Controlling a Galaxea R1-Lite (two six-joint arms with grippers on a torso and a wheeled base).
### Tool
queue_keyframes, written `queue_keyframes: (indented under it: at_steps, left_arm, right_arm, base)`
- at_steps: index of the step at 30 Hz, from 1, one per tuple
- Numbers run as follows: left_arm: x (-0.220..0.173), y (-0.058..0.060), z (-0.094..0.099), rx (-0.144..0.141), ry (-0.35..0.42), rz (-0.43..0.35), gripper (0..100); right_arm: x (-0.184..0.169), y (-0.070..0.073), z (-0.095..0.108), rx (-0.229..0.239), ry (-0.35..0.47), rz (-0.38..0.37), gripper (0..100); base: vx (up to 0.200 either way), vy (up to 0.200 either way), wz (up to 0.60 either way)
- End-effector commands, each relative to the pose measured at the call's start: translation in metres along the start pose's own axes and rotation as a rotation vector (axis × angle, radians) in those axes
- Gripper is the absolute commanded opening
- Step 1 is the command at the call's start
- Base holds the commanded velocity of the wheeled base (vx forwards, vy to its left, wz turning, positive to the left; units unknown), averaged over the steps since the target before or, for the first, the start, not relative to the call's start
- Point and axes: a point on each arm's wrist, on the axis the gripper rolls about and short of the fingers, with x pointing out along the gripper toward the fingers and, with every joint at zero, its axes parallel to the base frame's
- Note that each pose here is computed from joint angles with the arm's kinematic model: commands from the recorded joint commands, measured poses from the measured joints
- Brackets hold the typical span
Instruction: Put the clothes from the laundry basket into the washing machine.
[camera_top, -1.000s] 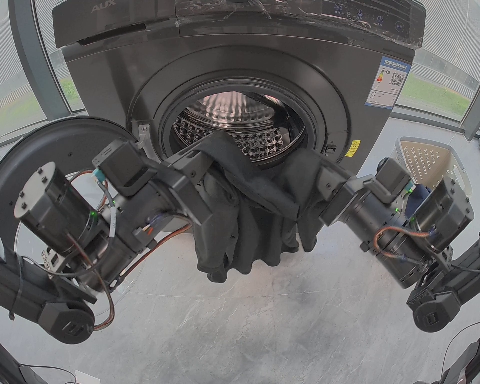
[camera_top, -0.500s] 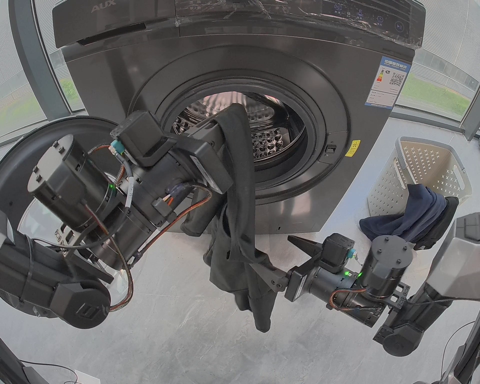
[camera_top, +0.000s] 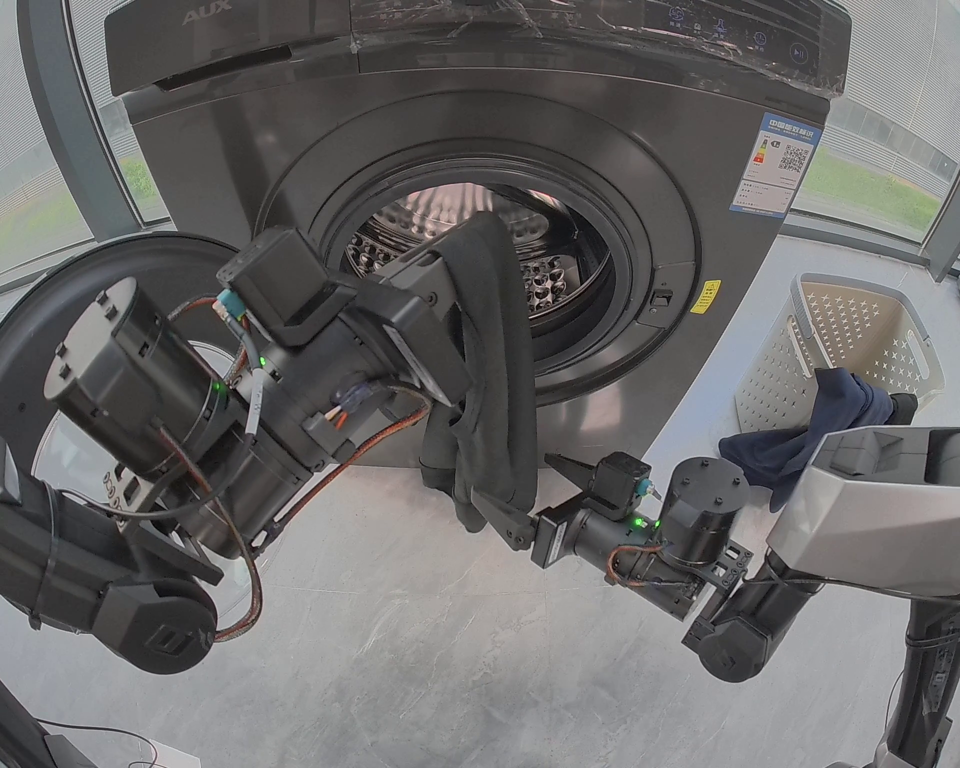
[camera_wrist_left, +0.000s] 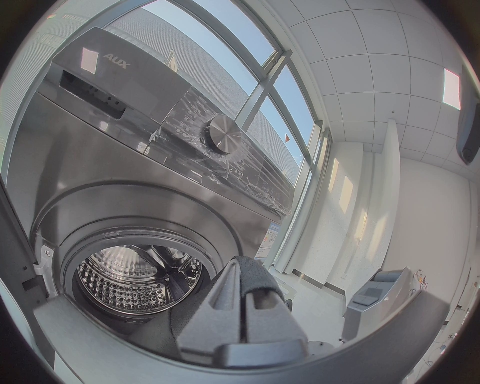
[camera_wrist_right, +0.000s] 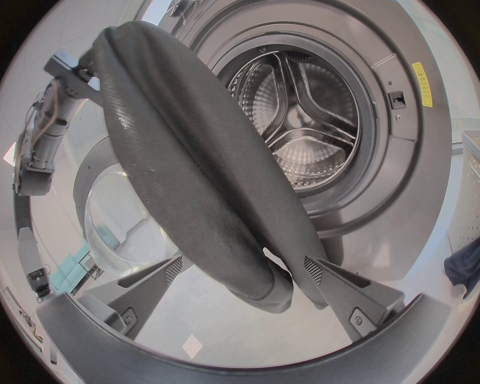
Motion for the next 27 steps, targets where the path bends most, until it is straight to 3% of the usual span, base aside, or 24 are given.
queue_keyframes:
  at_steps: [1,11,20,21,24,27]
  left_arm:
    - [-0.007,-0.009,0.01,-0.01,-0.011,-0.026,0]
    - [-0.01,-0.014,0.016,-0.016,-0.022,-0.046,0]
    - [-0.01,-0.014,0.016,-0.017,-0.02,-0.047,0]
    - [-0.01,-0.013,0.015,-0.015,-0.019,-0.041,0]
    - [-0.01,-0.01,0.013,-0.012,-0.013,-0.024,0]
    - [-0.015,0.014,0.008,0.024,0.018,0.058,0]
  right_arm:
    - [0.027,-0.019,-0.011,-0.011,-0.04,-0.027,100]
    - [0.057,-0.037,-0.021,-0.038,-0.099,-0.052,100]
    - [0.072,-0.035,-0.02,-0.04,-0.151,-0.038,100]
    - [0.072,-0.035,-0.02,-0.04,-0.153,-0.037,0]
    - [0.071,-0.038,-0.02,-0.042,-0.151,-0.046,0]
    - [0.064,-0.045,-0.007,-0.044,-0.167,-0.069,0]
  base:
    - [0.0,0.0,0.0]
    - [0.0,0.0,0.0]
    - [0.0,0.0,0.0]
    - [0.0,0.0,0.0]
    - [0.0,0.0,0.0]
    - [0.0,0.0,0.0]
